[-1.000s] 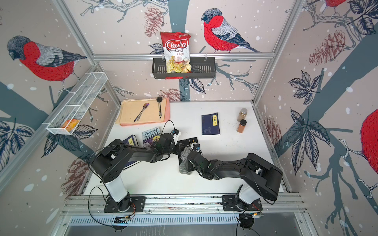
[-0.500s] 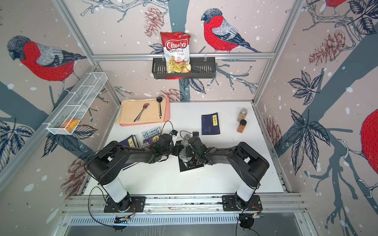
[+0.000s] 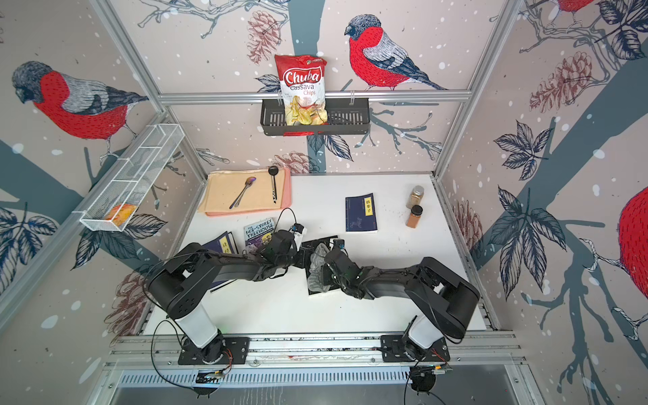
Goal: Wipe the cover of the book
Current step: Move the book to the center of the board.
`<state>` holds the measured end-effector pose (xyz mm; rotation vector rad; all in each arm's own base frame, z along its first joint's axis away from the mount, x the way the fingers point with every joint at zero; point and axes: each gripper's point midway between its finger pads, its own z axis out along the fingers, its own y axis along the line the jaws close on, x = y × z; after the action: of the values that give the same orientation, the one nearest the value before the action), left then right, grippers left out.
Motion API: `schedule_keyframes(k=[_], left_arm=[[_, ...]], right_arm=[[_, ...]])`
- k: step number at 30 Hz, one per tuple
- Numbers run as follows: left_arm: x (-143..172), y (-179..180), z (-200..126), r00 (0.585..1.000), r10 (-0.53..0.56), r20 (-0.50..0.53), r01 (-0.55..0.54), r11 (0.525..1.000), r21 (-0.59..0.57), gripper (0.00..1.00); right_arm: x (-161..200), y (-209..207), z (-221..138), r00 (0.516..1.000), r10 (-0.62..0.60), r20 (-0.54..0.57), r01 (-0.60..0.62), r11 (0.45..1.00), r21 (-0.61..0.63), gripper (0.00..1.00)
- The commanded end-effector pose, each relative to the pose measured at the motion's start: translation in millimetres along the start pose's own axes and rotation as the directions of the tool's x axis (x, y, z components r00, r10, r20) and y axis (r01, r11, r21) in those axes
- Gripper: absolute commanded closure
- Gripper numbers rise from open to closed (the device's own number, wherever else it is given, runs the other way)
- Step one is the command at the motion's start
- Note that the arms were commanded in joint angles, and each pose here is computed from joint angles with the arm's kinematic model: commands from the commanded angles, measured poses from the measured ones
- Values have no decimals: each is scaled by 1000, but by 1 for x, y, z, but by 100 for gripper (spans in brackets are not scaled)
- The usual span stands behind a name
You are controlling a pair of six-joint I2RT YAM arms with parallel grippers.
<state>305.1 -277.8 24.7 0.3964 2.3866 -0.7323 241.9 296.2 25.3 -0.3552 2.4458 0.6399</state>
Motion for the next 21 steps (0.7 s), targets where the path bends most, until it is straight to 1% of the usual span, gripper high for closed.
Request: schedule_keyframes(k=[1,4,6,9,12,16,18,21], left_arm=[[63,39,-9,974,-62,-218,25,985,-170,100],[63,39,-10,974,-61,-218,23,985,-172,100],[64,40,-9,973,-59,-221,20,984,-175,100],[62,42,-7,974,-60,-218,21,984,-177,100],[62,47,-5,973,-70,-220,30,983,-179,100],[61,51,-3,972,-85,-221,47,984,-171,100],[59,51,-4,973,-85,-213,50,985,-165,100],[58,49,-2,973,-87,-212,54,986,-156,100]], right_arm=[[12,-31,20,994,-32,-109,43,994,96,100],[7,-25,35,989,-59,-139,73,992,101,100],[14,-17,34,985,-78,-152,93,992,91,100],[36,-13,19,978,-100,-185,123,985,120,100],[65,-13,-2,972,-89,-218,121,983,136,100],[94,-3,-22,970,-65,-235,90,991,96,99],[97,2,-22,971,-57,-233,76,995,71,99],[84,2,-7,976,-64,-208,81,994,76,100]])
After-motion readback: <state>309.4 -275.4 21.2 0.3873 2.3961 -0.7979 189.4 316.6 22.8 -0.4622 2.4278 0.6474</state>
